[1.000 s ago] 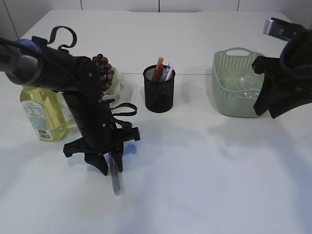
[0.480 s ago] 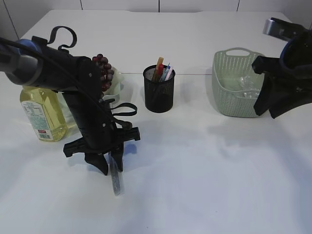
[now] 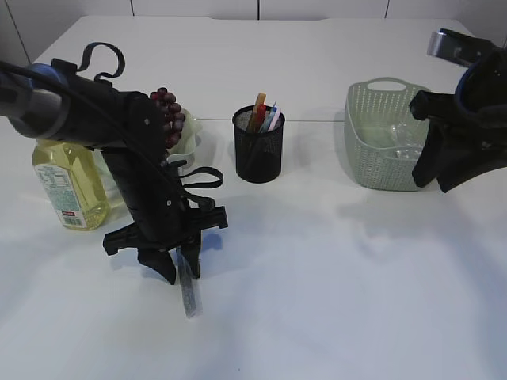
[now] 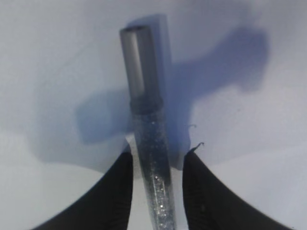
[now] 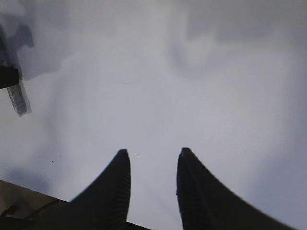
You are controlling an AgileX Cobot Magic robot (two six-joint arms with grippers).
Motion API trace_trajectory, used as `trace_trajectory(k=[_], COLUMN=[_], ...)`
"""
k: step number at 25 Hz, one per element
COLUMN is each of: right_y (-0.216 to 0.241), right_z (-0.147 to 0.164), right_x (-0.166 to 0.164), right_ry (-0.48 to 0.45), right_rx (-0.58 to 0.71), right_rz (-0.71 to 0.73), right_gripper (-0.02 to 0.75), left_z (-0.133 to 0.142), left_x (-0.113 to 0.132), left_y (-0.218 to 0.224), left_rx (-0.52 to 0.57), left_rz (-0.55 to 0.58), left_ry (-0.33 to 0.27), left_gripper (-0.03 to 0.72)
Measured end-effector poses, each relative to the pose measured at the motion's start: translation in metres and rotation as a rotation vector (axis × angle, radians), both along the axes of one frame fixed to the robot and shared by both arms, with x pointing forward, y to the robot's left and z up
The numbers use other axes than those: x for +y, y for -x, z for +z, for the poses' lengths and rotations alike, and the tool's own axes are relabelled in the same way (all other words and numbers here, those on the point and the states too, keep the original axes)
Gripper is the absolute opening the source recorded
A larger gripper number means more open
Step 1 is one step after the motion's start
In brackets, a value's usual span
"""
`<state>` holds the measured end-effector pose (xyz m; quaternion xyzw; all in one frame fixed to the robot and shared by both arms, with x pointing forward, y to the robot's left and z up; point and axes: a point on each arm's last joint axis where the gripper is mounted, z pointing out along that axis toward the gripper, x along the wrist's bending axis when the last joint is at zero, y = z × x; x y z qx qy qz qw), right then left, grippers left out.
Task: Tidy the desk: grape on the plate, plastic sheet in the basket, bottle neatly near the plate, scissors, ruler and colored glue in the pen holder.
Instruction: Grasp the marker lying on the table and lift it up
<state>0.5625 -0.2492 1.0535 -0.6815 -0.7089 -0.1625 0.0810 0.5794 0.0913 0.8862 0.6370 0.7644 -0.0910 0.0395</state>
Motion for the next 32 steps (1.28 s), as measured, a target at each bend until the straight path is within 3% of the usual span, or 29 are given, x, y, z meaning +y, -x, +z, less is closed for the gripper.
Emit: trace_trajectory(k=[32], right_y=[0.0000], right_z=[0.0001], right_x=[0.0001], right_ry=[-0.002], right_rx=[0.000], right_rz=[0.001], right_gripper=[0.276], left_z=[-0.0017], left_x=[-0.0013], left_y=[-0.0014], left_rx=[0.001], left_rz=[-0.001], left_ry=[0.006], left_gripper=[0.252])
